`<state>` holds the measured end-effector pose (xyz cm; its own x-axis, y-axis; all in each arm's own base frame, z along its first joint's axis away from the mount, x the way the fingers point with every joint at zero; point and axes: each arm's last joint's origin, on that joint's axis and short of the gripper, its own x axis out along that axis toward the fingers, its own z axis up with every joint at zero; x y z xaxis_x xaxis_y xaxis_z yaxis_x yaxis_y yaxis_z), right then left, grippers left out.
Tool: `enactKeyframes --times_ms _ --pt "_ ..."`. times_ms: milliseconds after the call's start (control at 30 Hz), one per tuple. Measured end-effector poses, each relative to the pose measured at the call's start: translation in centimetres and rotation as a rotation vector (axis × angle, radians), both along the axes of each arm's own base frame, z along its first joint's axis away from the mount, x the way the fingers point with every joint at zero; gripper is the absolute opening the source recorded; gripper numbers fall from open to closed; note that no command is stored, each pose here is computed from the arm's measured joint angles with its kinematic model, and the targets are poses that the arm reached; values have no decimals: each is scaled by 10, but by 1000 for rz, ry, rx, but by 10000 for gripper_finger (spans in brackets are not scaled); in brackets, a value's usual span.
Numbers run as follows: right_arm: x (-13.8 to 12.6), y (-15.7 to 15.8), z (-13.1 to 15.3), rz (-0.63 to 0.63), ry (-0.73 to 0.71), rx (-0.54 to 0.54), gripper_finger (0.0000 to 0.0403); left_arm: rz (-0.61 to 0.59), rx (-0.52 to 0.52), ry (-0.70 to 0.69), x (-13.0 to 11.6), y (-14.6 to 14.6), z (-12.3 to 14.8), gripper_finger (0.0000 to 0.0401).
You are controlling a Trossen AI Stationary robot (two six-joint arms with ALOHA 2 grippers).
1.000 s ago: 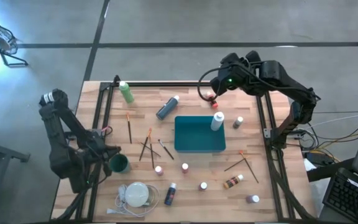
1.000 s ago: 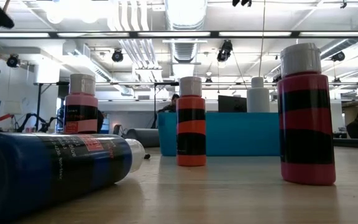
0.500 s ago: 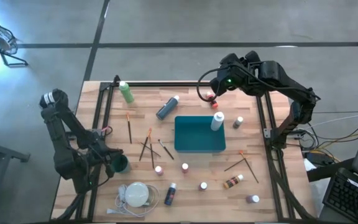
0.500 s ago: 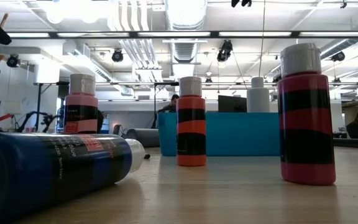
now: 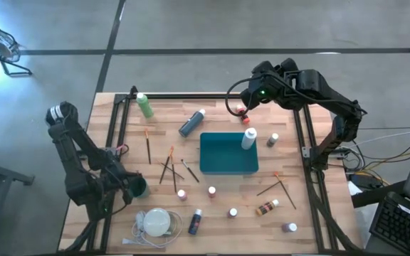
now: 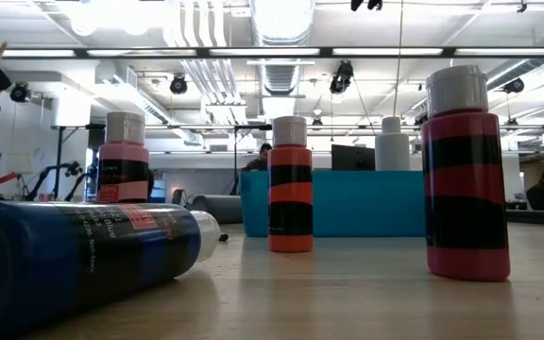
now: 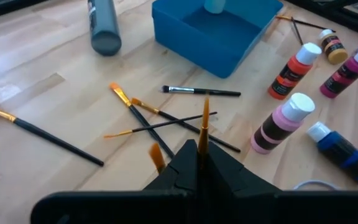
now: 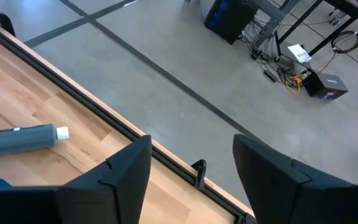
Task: Pick & Place Paint Supplies
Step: Put the gold paintbrush into the green cup
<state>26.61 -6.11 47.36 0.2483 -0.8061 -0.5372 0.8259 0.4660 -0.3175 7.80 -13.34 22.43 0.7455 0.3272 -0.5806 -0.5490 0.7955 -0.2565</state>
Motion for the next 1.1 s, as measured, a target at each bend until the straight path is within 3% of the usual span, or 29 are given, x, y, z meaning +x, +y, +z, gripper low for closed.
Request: enactKeyframes --times_ms 367,767,933,1100 --pt "0 0 0 2 4 -2 250 -10 -16 14 0 -1 -7 16" --pt "0 0 0 3 4 -2 286 -18 -46 35 1 -4 -3 129" --pt "0 0 0 8 11 -4 302 -36 -97 63 1 -6 9 153" --pt "0 0 0 8 11 -4 319 -73 -138 32 0 -3 37 158"
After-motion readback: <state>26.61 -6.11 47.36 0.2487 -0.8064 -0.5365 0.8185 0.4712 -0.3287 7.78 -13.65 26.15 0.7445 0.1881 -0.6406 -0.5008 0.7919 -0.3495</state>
